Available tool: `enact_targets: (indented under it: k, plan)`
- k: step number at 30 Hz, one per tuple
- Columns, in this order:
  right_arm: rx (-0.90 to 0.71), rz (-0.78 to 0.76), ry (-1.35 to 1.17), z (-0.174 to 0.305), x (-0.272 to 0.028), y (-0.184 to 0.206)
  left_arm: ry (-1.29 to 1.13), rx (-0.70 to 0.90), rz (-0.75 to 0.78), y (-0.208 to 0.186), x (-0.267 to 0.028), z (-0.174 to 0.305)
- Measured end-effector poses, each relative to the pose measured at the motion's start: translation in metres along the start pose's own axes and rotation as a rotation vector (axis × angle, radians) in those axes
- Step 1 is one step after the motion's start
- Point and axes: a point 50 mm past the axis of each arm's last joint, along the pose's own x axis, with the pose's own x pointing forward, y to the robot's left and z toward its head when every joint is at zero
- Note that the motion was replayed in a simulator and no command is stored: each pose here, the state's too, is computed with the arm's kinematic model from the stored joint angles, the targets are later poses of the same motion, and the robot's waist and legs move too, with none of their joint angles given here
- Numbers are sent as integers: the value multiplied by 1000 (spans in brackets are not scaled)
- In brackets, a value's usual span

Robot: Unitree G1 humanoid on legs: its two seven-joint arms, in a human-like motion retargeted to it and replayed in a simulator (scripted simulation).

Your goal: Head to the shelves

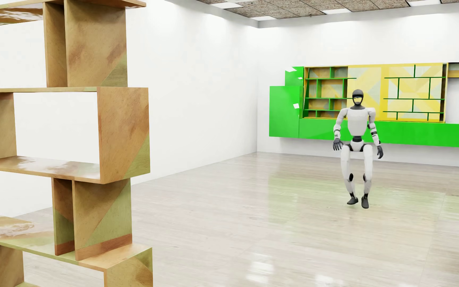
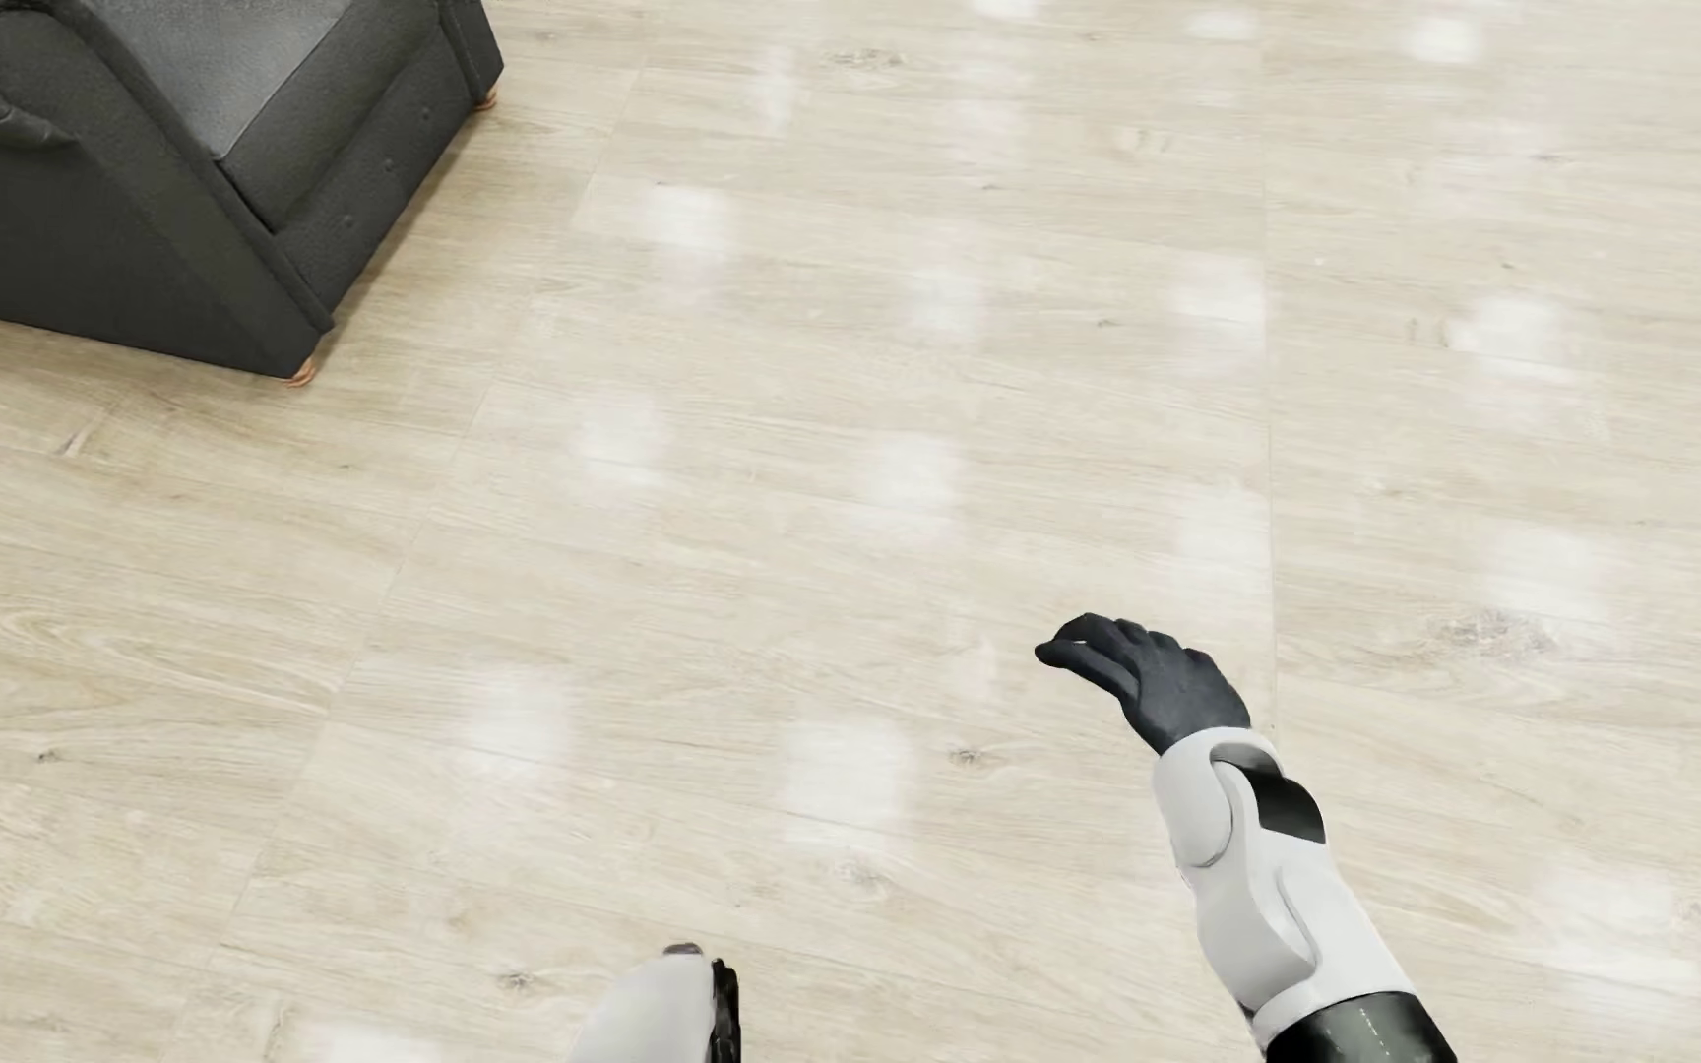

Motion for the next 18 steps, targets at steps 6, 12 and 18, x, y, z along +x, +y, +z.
enact_targets:
  k: [6, 12, 18]
  plan:
    - [-132, 117, 118, 25, 48, 20, 253, -31, -142, -47, -34, -60]
    - [-58, 709, 598, -80, -73, 168, 208, 76, -135, -29, -11, -38]
    - [316, 876, 1045, -138, -260, 214, -302, 47, 121, 28, 10, 69]
